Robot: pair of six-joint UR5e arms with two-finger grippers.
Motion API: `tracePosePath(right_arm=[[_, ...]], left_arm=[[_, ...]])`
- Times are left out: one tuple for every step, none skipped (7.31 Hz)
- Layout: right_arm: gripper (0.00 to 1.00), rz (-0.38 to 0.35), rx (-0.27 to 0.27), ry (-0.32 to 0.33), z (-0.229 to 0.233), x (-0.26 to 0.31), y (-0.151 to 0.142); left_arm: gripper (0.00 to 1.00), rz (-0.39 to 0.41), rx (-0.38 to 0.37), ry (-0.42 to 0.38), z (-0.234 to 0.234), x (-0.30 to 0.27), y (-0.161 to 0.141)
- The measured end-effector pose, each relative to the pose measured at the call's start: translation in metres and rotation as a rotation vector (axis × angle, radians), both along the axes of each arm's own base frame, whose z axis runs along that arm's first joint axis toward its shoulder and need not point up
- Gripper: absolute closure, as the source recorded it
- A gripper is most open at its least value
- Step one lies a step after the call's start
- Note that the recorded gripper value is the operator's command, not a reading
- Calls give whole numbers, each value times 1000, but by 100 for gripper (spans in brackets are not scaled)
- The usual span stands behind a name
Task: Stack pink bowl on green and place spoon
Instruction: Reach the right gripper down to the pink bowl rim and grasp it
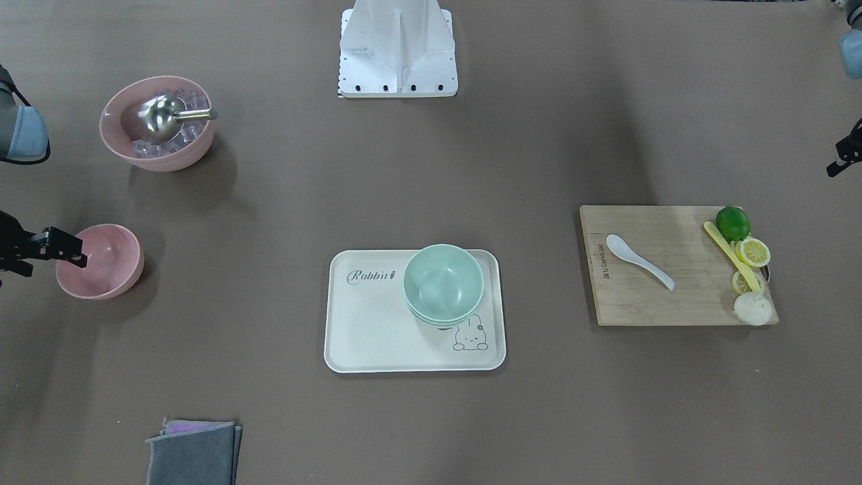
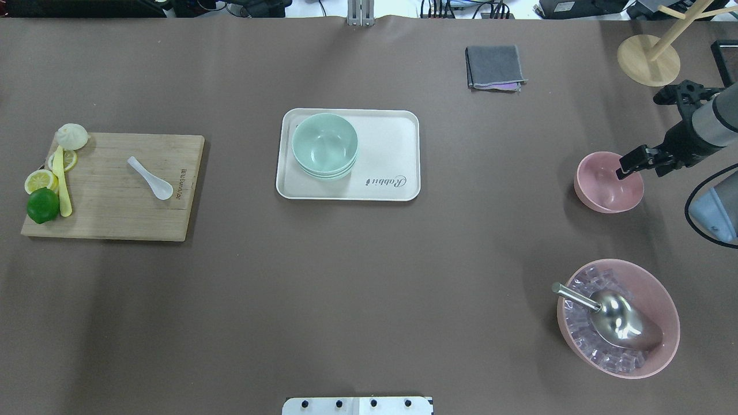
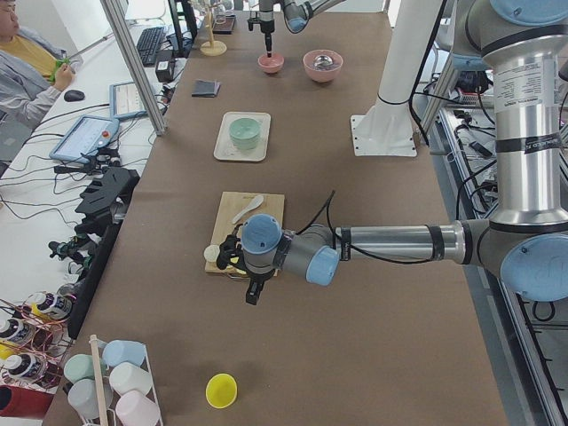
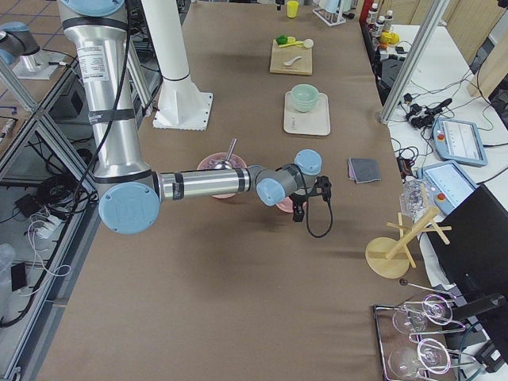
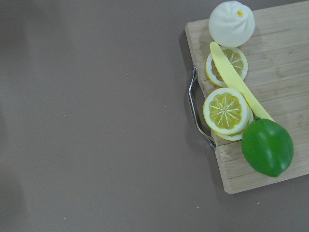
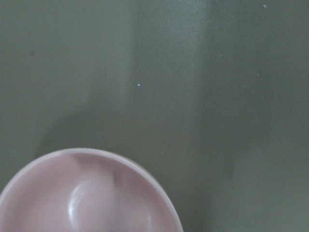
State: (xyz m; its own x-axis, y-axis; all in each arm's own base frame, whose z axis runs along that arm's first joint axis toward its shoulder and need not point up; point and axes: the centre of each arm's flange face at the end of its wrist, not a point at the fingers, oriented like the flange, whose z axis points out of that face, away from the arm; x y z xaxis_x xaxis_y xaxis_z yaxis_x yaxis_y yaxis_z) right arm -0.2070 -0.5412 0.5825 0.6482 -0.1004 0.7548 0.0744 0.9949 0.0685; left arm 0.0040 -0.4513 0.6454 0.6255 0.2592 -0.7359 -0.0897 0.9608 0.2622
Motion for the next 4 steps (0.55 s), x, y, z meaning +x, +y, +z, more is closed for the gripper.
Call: tracePosePath(right_arm=[[88, 2, -8, 0, 1, -3, -1], [100, 8, -17, -1, 2, -3, 0], [100, 12, -15, -7, 7, -1, 4], [100, 17, -2, -20, 13, 2, 11]], left_arm=[[2, 0, 2, 0, -1, 0, -3], [2, 0, 4, 0, -1, 1, -7], [2, 1, 7, 1, -2, 2, -12], [2, 1, 11, 1, -3, 2, -15]])
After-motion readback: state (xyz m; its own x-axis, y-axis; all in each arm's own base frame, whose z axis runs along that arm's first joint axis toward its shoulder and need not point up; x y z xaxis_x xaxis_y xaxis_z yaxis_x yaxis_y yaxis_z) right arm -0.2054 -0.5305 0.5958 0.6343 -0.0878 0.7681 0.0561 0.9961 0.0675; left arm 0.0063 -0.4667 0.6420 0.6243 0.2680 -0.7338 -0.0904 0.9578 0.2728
